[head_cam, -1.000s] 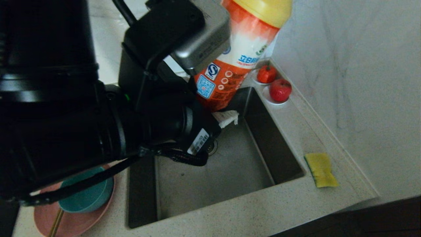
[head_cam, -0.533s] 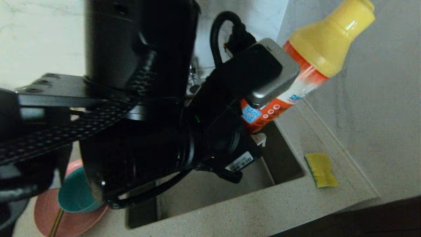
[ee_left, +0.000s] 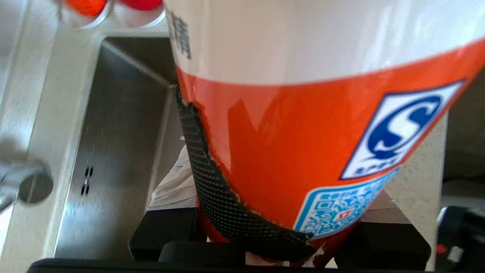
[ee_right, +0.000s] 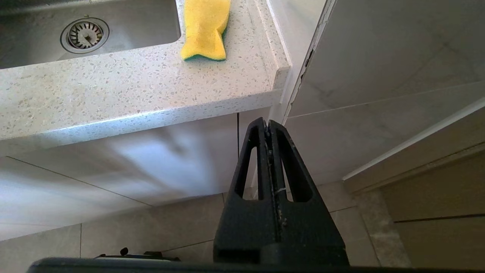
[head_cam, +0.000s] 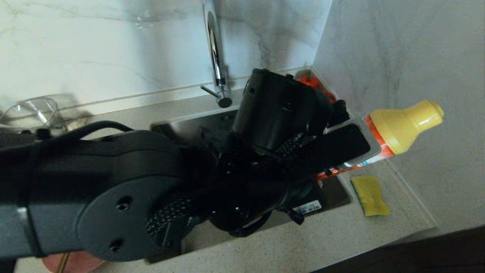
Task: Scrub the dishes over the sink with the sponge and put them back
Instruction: Squeeze it onto the sponge
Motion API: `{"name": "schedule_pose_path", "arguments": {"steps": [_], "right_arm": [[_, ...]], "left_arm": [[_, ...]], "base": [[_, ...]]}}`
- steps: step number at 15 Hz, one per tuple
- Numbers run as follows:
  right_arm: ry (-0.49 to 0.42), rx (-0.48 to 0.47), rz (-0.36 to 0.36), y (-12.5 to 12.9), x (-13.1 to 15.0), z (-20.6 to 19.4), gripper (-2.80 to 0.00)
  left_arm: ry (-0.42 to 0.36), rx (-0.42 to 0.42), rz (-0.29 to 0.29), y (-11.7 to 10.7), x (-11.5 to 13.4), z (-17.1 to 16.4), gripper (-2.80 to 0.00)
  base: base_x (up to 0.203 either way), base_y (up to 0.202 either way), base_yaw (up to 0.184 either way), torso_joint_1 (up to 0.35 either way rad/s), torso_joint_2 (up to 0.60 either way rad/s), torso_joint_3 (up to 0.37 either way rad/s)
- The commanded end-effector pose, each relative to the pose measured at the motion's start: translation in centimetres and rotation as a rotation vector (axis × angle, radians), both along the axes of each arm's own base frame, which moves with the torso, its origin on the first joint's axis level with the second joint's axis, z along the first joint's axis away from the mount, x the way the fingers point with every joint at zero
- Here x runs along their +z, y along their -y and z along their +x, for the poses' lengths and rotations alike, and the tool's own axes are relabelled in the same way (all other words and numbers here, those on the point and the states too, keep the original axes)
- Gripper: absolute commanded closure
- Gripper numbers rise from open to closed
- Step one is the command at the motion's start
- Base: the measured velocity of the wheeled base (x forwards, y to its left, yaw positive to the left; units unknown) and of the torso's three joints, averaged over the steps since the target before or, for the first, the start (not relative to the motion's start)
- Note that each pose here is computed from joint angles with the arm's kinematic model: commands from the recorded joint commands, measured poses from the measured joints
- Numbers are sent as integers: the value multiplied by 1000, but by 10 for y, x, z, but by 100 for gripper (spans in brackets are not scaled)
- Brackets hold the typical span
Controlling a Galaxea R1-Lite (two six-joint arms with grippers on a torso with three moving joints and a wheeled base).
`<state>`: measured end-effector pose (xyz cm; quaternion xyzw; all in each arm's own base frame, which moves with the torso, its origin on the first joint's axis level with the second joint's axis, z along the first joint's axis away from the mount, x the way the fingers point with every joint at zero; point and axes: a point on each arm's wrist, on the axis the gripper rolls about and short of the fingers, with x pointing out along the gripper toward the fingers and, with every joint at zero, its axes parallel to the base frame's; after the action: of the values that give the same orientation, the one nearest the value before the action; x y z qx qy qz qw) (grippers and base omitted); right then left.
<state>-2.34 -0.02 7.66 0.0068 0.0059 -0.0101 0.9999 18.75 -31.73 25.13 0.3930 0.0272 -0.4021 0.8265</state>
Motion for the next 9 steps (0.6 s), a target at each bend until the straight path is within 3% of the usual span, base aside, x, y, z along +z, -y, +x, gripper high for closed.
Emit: {"name": "schedule_pose_path", "arguments": {"steps": [1, 9], "right_arm": [[0, 0, 0, 0, 0, 0, 0], [0, -1, 0, 0, 0, 0, 0]], "left_arm": [[-2, -10, 62, 15, -19, 9, 0], [9, -42, 187, 33, -56, 20, 0]], "base": [[0, 0, 0, 0, 0, 0], [0, 0, 0, 0, 0, 0]]}}
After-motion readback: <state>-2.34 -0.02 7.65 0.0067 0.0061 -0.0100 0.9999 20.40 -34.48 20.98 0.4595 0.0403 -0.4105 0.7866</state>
